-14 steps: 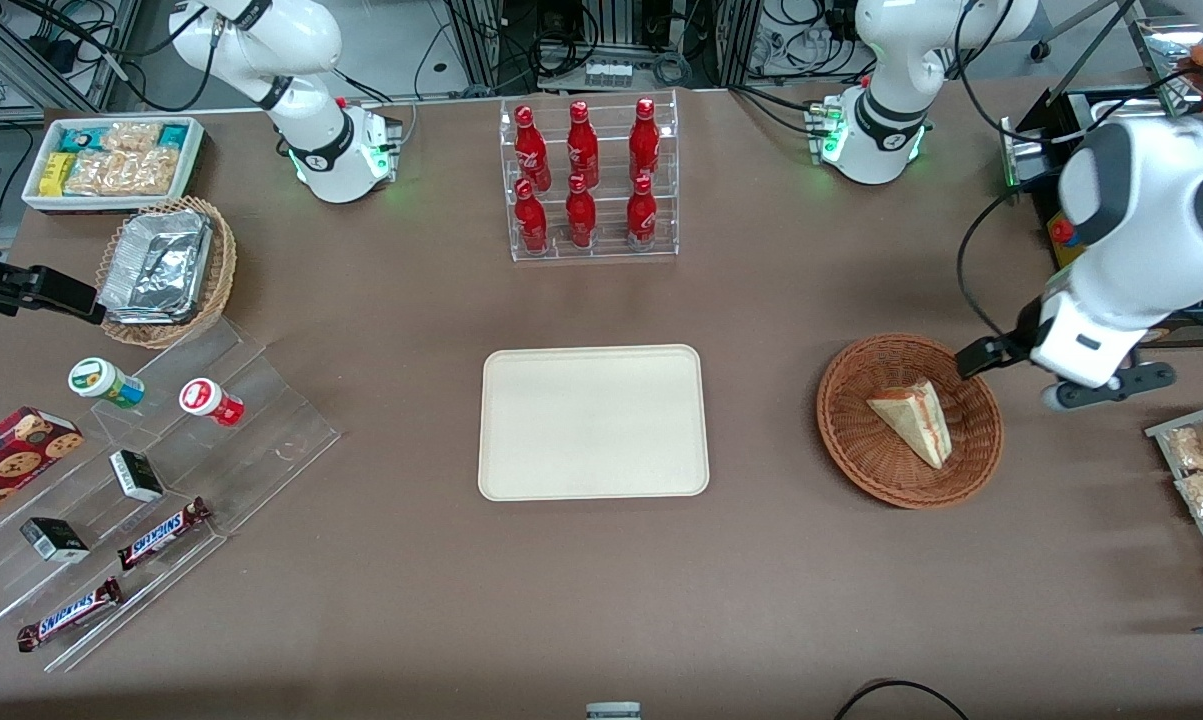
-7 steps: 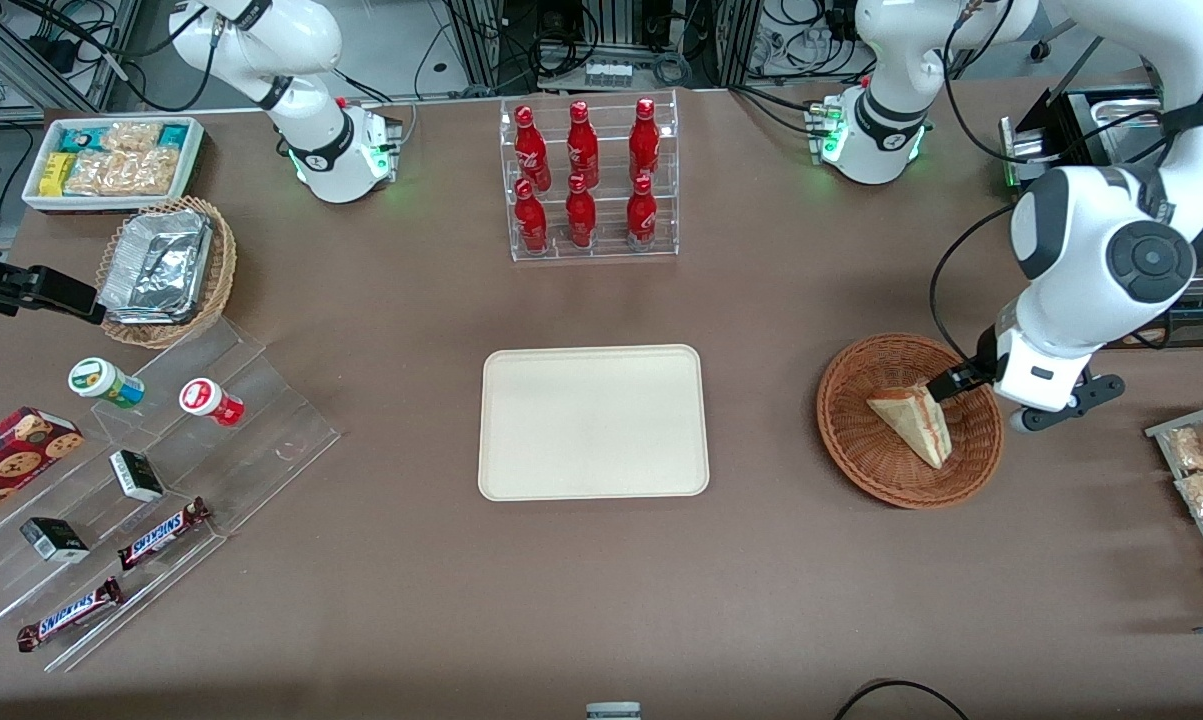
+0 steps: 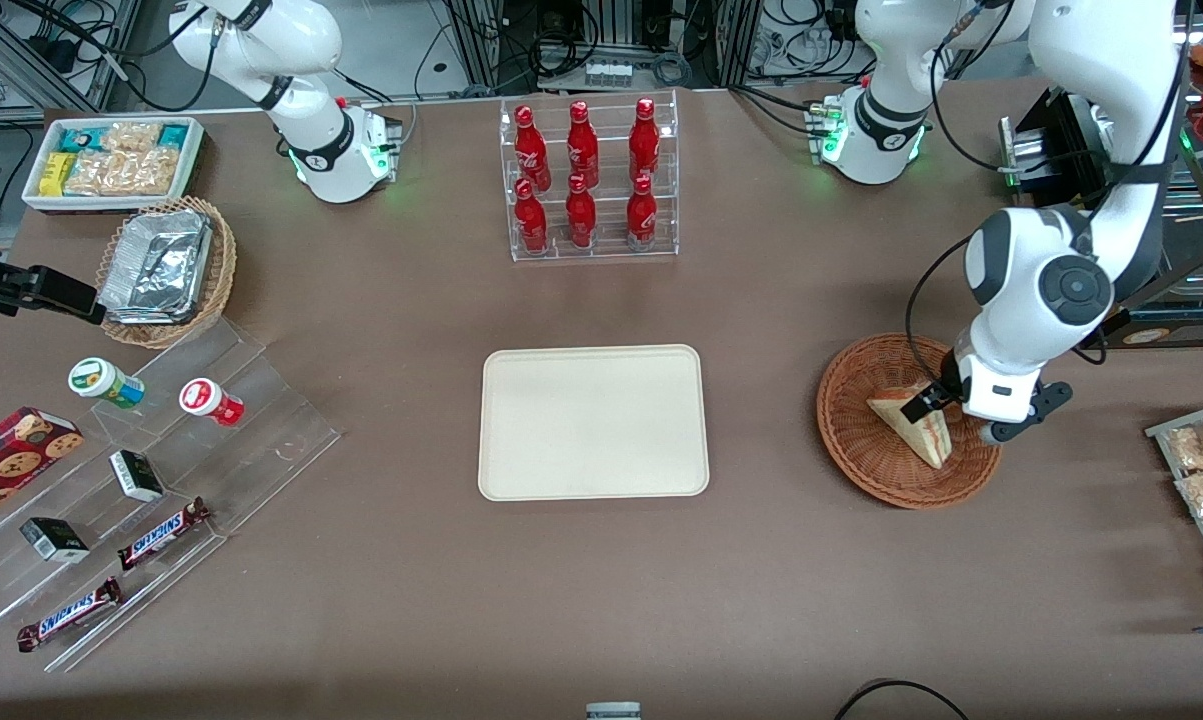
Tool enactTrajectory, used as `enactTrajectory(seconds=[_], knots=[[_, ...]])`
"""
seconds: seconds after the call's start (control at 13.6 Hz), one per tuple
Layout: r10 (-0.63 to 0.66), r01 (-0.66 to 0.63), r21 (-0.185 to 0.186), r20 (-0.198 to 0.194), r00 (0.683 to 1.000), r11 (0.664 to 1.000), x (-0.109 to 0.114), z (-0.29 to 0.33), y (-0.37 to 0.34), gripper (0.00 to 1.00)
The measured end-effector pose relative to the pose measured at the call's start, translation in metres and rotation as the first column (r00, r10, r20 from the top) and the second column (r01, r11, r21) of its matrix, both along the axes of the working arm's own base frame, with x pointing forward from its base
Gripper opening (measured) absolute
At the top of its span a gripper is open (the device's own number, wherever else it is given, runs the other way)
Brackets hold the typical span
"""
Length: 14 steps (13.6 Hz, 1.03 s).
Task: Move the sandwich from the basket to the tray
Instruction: 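Lower the left gripper and close it on the sandwich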
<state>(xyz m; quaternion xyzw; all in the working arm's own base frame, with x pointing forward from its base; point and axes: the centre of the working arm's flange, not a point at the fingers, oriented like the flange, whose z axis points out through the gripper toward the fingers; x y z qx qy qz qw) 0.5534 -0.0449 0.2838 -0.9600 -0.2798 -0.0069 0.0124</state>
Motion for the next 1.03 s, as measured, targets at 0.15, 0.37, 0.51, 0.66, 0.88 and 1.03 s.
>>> enactTrajectory(seconds=[0.15,0.37,0.51,0.66,0.88,1.03], knots=[[0.029,-0.029,0.000,-0.010,1.000,1.000,-0.001,-0.008,-0.003,1.00],[0.084,-0.084,-0.004,-0.002,0.996,0.996,0.000,-0.019,-0.008,0.94],[0.104,-0.105,-0.003,-0.006,0.995,0.995,-0.002,-0.026,-0.019,0.71],[0.103,-0.103,-0.003,-0.007,0.995,0.995,-0.002,-0.026,-0.025,0.48],[0.100,-0.100,0.004,-0.009,0.995,0.995,-0.003,-0.025,-0.024,0.33],[0.070,-0.069,0.035,-0.032,0.997,0.997,-0.005,-0.020,-0.023,0.26]])
